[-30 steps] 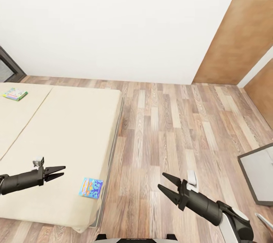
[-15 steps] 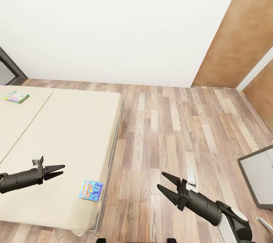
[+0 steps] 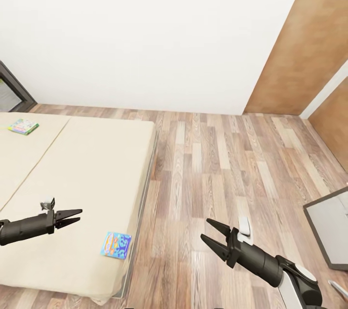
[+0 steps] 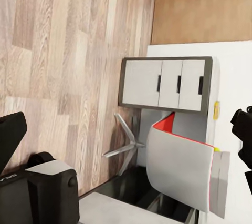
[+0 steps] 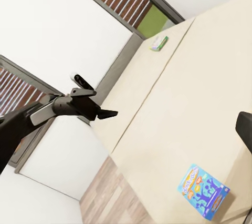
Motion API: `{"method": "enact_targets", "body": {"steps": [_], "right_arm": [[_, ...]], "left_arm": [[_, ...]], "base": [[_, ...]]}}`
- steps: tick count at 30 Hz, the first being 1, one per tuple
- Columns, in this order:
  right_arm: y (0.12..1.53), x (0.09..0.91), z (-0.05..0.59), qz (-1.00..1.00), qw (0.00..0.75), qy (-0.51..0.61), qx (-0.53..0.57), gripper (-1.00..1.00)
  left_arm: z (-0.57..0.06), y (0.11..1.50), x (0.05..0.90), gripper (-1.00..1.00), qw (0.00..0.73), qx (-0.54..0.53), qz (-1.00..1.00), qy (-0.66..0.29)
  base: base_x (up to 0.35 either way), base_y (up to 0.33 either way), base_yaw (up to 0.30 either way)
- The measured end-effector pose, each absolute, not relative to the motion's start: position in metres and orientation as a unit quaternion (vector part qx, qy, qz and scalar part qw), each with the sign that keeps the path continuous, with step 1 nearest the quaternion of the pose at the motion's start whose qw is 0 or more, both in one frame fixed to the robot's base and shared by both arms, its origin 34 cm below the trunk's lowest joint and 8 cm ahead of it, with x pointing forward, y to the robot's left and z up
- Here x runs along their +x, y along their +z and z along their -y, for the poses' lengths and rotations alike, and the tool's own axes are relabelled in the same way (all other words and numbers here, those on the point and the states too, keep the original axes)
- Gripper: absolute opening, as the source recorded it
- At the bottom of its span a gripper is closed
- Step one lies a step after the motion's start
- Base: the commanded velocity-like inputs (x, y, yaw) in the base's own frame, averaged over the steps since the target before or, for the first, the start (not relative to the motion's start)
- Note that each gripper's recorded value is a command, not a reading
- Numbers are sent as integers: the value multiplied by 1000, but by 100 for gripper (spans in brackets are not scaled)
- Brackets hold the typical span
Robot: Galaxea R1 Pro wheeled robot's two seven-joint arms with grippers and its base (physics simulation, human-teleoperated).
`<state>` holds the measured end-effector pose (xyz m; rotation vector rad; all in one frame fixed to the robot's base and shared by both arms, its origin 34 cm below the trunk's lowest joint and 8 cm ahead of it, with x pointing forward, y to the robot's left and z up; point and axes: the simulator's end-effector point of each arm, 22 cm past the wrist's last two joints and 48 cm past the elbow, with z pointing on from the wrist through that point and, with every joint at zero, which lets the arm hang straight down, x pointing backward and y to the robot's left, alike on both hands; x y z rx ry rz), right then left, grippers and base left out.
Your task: Put all the toys in the child's room - the three board games (two on the bed and one on the table), the two jigsaw puzzles on the table, and the tennis ball on the table - inside the toy box on the table in the child's room.
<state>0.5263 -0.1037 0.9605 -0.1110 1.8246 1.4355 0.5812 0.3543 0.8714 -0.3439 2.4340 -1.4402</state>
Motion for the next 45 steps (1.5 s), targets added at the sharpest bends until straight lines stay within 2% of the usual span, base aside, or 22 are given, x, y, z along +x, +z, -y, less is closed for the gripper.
{"method": "enact_targets", "body": {"steps": [45], "right_arm": [[992, 528, 102, -703, 425, 566, -66, 100]], "left_arm": [[-356, 908, 591, 100, 181, -103, -837, -505]], "base": [[0, 0, 0]]}}
